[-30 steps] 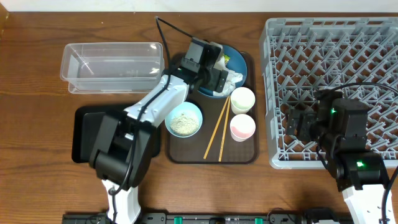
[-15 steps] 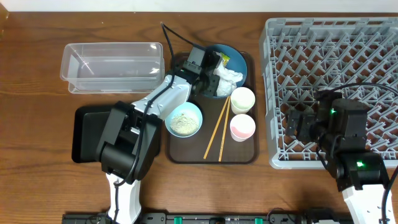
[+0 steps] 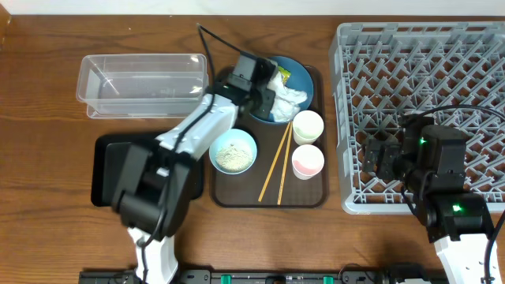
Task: Sort waste into correct bins and load items into the dishwasher rack
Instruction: 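Reach the left gripper to the blue plate and grasp the white tissue, then carry the tissue with the left gripper and drop it into the clear bin, then reach the left gripper back to the plate and grasp the yellow wrapper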
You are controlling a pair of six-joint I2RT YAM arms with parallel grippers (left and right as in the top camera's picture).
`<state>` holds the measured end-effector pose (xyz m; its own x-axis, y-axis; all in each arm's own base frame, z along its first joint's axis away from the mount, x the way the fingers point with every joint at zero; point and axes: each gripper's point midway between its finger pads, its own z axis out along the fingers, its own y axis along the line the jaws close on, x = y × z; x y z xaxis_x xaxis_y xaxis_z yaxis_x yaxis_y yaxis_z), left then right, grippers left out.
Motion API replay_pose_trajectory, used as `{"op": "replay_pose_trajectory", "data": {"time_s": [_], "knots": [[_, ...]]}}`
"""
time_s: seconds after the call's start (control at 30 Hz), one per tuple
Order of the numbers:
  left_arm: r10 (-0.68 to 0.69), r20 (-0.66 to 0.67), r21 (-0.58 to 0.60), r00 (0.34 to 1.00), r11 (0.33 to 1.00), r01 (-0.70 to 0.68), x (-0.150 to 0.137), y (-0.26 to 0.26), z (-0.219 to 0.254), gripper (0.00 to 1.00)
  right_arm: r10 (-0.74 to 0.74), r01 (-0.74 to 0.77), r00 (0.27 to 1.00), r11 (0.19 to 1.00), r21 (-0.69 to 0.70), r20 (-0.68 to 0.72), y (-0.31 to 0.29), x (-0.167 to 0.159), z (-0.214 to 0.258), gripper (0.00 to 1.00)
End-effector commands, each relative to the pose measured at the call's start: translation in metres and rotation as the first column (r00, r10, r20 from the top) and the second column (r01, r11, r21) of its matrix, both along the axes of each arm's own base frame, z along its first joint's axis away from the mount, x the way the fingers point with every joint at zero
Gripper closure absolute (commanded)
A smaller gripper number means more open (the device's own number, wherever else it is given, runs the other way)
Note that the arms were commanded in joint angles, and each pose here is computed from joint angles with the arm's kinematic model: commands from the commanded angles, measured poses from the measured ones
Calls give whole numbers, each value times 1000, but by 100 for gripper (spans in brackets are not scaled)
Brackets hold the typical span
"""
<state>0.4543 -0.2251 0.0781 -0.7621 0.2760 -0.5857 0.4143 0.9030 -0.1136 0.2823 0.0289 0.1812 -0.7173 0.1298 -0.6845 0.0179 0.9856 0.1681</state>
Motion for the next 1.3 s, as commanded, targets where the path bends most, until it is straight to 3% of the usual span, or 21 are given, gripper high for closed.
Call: {"op": "replay_pose_trajectory", "data": {"time_s": [0.0,0.3,0.53,0.73,0.77,0.83,0.87,0.93,1.13,1.27], "knots": [[99,178,-7,979,995,-99,19,34,77,94,7,-7,1000,1000,13,20,4,2,9,1],[281,297,-68,912,960,-273,35,124,145,94,7,-7,1000,1000,14,20,4,2,9,1],[398,257,-46,881,915,-400,40,189,132,94,7,-7,1000,1000,14,20,4,2,9,1],[443,163,5,881,893,-450,31,216,103,94,7,-7,1000,1000,14,20,4,2,9,1],[446,154,10,882,892,-453,30,217,101,85,7,-7,1000,1000,14,20,4,2,9,1],[445,149,11,883,892,-452,29,217,99,56,7,-7,1000,1000,14,20,4,2,9,1],[446,151,8,882,892,-452,30,215,99,52,7,-7,1000,1000,14,20,4,2,9,1],[426,151,-10,892,903,-430,31,207,101,46,7,-7,1000,1000,14,20,4,2,9,1],[273,114,-118,955,958,-260,26,147,104,41,7,-7,1000,1000,14,20,4,2,9,1],[191,118,-124,974,976,-177,22,107,102,37,7,-7,1000,1000,14,20,4,2,9,1]]}}
